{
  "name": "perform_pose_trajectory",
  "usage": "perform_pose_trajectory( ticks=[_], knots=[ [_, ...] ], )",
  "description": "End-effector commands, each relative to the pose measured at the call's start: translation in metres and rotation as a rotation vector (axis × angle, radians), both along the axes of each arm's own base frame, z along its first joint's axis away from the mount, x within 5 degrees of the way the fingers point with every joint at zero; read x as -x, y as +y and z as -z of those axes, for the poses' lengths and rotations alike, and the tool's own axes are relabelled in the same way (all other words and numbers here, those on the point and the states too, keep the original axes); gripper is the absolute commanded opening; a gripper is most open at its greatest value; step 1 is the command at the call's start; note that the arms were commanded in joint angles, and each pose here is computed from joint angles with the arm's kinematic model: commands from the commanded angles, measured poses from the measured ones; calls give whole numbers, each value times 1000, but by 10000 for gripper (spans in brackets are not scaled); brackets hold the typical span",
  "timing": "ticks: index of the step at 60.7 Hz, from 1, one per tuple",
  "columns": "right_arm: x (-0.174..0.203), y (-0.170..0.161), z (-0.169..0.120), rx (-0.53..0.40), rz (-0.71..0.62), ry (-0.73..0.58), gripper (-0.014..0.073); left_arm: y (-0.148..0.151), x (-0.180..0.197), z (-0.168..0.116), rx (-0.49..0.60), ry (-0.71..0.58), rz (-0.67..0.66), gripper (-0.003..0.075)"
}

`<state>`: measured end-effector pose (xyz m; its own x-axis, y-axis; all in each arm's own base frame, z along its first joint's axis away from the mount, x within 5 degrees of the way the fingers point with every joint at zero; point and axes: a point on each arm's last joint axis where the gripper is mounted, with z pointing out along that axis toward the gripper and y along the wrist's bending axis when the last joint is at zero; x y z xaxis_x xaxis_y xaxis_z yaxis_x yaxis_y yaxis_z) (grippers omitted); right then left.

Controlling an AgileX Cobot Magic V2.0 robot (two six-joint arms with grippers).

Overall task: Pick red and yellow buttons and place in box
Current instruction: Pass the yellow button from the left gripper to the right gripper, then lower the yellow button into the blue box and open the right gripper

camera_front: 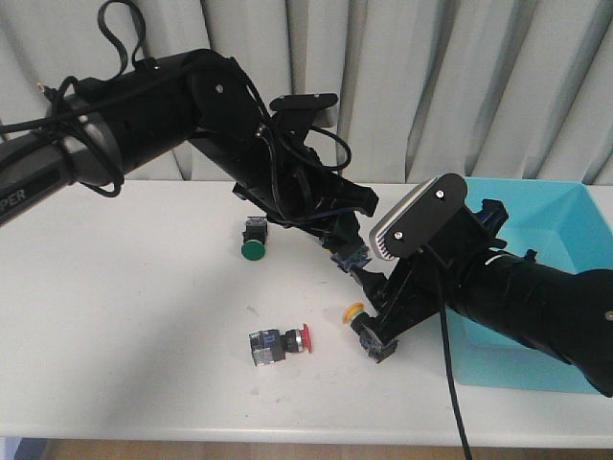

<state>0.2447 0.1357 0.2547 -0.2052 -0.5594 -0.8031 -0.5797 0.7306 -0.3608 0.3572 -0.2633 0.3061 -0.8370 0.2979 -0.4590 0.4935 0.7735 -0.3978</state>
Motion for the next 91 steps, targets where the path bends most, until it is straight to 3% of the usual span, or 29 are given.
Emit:
perform_pose_trajectory(
  ticks=[1,7,30,42,51,66,79,91],
  knots=[
    [-1,-1,-15,-15,10,-60,582,2,16,-49,129,-109,43,-8],
    [-1,-1,-15,-15,10,-61,582,3,22,-59,157,-133,85,-8],
    [-1,-1,-16,-13,11,-65,582,-4,33,-68,283,-36,118,-8],
    [-2,-2,-17,-12,25,-79,543,-4,37,-68,286,4,142,-8],
    [-2,-2,-17,-25,33,-72,386,-4,38,-68,283,10,147,-8],
    [-2,-3,-17,-32,40,-72,-15,-4,38,-67,279,7,146,1],
    [-2,-3,-17,-32,44,-77,-7,-2,37,-66,233,-81,219,99],
    [-3,-4,-18,-34,55,-84,-8,0,34,-64,170,-158,267,306]
  ],
)
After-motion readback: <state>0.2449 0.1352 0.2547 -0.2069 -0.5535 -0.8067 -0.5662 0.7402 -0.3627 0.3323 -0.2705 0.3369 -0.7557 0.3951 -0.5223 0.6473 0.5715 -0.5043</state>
